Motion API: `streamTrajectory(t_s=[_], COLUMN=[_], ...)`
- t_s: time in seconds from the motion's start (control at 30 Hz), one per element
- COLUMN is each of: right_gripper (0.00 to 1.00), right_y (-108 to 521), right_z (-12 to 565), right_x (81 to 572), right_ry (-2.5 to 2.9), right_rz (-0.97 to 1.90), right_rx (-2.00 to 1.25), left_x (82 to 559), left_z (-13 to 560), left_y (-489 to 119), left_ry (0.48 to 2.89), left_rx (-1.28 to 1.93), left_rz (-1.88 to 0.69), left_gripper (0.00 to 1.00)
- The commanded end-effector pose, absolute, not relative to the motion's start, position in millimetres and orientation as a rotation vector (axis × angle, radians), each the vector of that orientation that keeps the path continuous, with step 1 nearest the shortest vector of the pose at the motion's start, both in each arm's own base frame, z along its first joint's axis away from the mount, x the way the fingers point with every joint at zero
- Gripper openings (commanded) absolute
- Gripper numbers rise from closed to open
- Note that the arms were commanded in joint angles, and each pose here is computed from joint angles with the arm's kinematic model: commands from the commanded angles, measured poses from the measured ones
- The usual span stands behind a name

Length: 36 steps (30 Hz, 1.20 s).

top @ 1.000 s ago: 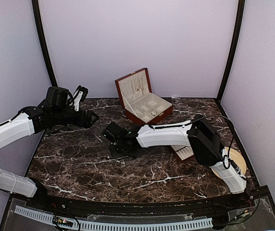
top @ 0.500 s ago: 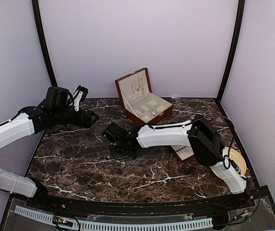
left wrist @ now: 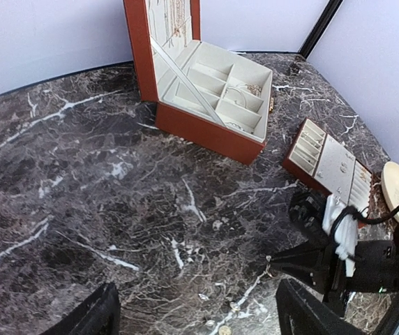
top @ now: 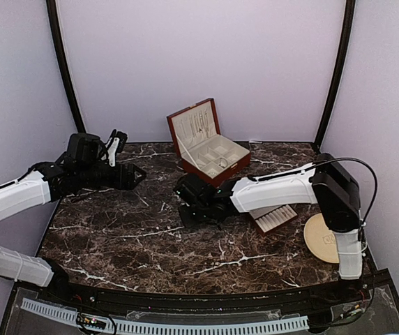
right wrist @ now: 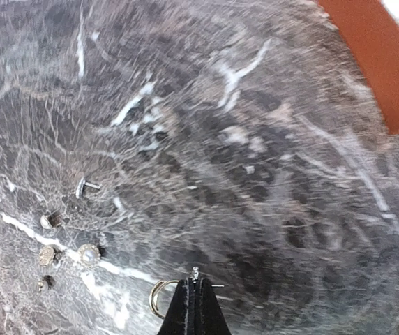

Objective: Organize the mixed jewelry
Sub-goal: Pick up the earring from the center of the board, then pass from the right arm to the left

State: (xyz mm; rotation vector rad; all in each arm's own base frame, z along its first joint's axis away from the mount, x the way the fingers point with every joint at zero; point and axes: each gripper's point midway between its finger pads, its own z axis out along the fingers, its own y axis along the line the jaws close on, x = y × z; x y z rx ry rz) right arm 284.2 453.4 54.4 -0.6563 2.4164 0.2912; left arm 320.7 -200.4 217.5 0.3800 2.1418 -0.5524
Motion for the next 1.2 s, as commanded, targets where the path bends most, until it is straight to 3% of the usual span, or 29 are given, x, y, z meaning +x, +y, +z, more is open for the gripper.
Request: streamTrajectory(t_s=[0.0, 0.43, 0.73, 1.17], right_gripper=[0.0, 0.0, 0.0, 0.0], right_y=[445.3, 423.0, 426.7, 432.6], right_z=[95.7, 156.5, 167.0, 169.8], right_x=[304.8, 286.5, 267.9, 263.7], right_ry=[2.312, 2.059, 1.985, 1.966], right_rz=[0.447, 0.787, 0.904, 0.87], right_rx=[-0.52, -0.56, -0.611, -0.636], left_x=[308.6, 282.8, 275.3, 279.3], left_z=[207.1, 197.1, 191.5, 174.7], left_y=[-218.8, -307.6, -348.3, -355.5], left_ry=[2.138, 2.149, 2.149, 2.206], left_rx=[0.287, 0.294, 0.342, 0.297], left_rz=[-0.706, -0.971, -1.122, -1.136], left_gripper=[0.78, 0.75, 0.66, 0.36])
